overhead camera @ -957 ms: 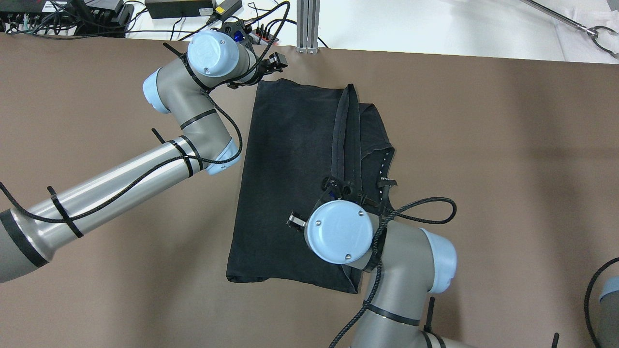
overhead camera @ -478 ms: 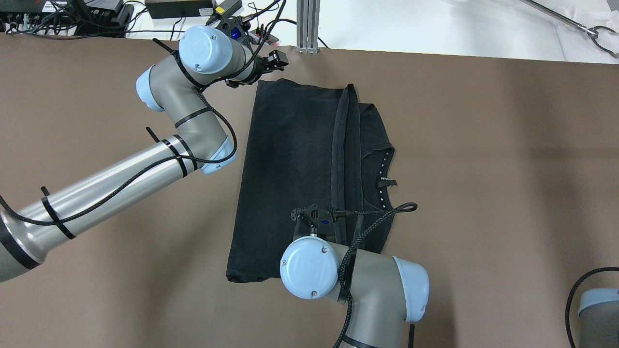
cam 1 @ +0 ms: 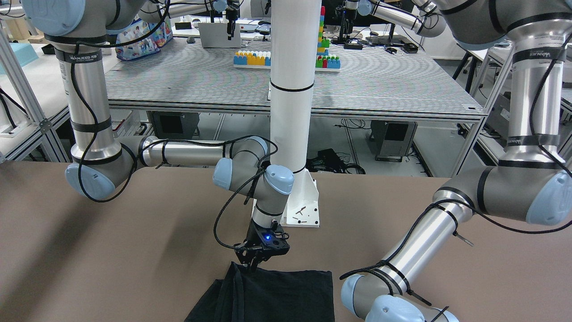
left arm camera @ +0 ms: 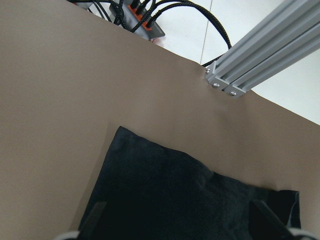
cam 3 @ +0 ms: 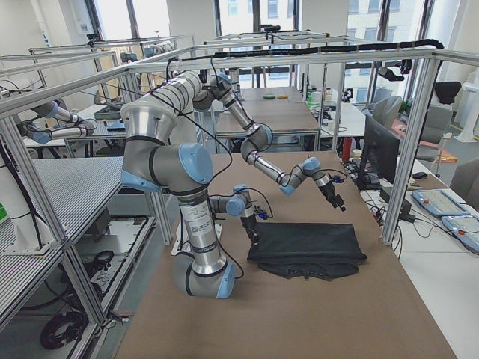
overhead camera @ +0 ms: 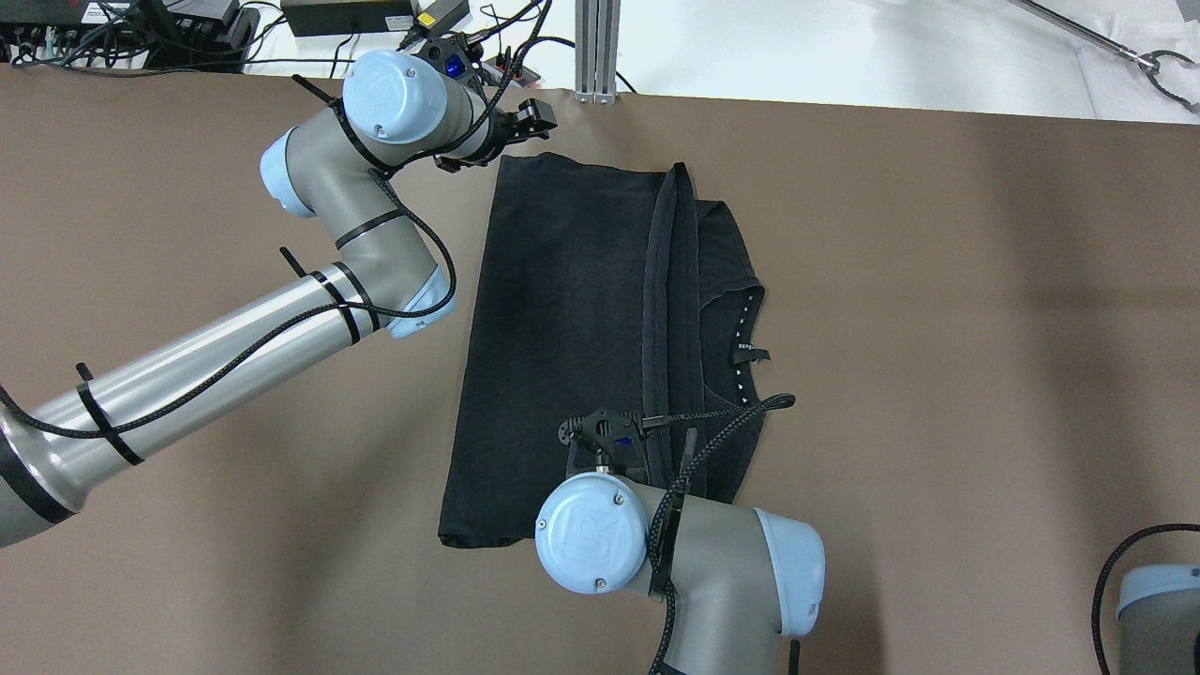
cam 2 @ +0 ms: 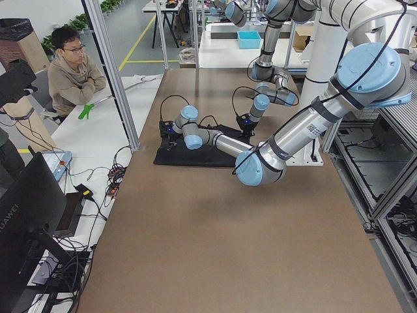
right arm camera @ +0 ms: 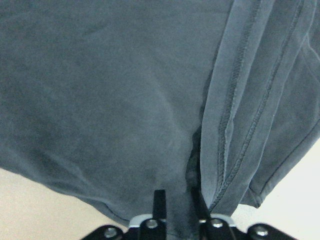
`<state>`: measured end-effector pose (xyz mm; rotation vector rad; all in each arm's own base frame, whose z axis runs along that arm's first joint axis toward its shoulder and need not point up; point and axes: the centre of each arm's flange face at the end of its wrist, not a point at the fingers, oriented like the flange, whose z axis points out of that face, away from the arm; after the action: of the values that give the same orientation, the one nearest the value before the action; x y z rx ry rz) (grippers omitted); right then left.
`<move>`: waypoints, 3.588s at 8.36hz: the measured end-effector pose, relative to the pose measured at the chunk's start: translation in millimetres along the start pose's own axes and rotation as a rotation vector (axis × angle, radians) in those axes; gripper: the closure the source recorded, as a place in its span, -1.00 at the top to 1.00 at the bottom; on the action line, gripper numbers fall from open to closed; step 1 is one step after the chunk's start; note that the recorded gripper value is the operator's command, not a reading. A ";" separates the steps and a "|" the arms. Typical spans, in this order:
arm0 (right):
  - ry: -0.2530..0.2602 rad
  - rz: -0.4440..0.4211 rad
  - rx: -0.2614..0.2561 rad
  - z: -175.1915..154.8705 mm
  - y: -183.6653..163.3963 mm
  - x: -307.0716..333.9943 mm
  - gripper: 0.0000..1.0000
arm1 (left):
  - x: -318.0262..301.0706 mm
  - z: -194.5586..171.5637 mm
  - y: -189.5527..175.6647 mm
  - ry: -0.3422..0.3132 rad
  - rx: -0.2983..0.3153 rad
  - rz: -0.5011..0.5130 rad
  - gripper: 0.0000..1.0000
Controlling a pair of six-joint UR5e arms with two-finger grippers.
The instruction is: Fold clothes
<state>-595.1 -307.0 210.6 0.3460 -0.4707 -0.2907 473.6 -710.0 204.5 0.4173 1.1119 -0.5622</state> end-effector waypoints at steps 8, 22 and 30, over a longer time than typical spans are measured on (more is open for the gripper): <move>0.050 -0.119 -0.020 24.0 -13.7 13.9 -1.00 | -16.4 5.3 1.3 -0.019 0.006 -0.003 1.00; 0.022 0.160 -0.056 21.5 82.3 107.3 0.89 | -32.5 3.9 5.2 -0.023 0.025 0.001 1.00; 0.055 0.242 0.038 69.7 -56.3 120.5 0.89 | -38.1 6.2 4.7 -0.032 0.018 0.010 1.00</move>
<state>-537.1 -417.6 293.8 0.3292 -0.4594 -0.0371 468.4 -701.7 242.1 0.4284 1.0744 -0.5687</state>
